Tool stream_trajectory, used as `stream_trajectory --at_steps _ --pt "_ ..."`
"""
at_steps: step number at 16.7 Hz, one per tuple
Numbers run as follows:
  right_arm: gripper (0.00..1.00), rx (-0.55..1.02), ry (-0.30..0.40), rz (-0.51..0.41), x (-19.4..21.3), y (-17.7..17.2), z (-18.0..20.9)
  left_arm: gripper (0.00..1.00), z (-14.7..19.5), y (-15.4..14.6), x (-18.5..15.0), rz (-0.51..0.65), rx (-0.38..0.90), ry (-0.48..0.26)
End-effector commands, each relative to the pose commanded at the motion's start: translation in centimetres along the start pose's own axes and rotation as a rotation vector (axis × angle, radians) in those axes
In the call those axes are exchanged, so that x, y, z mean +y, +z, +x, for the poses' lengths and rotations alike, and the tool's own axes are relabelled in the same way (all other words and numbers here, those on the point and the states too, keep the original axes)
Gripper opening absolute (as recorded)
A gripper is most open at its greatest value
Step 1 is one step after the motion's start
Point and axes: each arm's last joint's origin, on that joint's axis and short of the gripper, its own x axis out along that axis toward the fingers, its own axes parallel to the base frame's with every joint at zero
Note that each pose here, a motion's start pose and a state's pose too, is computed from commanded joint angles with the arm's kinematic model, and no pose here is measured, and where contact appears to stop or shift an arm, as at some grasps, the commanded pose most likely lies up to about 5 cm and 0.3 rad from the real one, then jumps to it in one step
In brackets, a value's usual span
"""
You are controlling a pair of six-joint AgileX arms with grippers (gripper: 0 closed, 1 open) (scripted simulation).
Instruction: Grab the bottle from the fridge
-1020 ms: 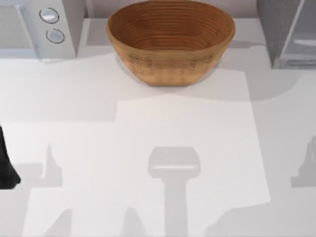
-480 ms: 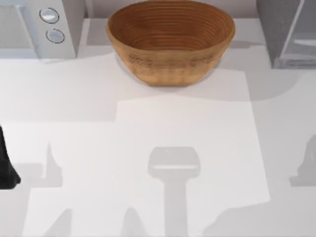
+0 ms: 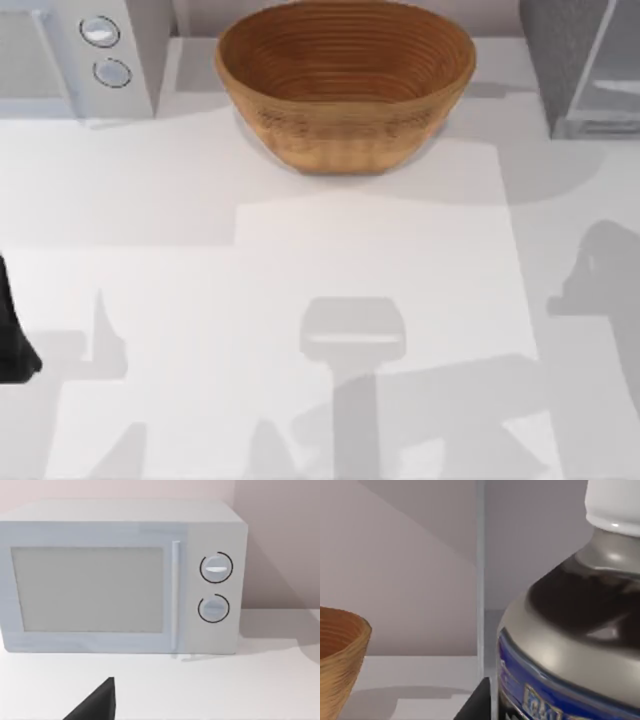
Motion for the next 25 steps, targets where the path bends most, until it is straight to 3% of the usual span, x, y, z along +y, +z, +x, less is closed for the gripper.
stream_trajectory --at_steps 4,11,17,25 --pt "0.00 0.044 -0.002 -0.013 3.3 -0.1 4.7 1.00 0.0 0.0 0.0 0.000 0.000 0.000" --pt "0.00 0.050 -0.004 -0.022 10.8 -3.9 10.2 1.00 0.0 0.0 0.0 0.000 0.000 0.000" --pt "0.00 0.034 -0.004 -0.015 14.4 -6.7 11.5 1.00 0.0 0.0 0.0 0.000 0.000 0.000" --pt "0.00 0.004 0.024 -0.004 15.1 -6.3 11.6 1.00 0.0 0.0 0.0 0.000 0.000 0.000"
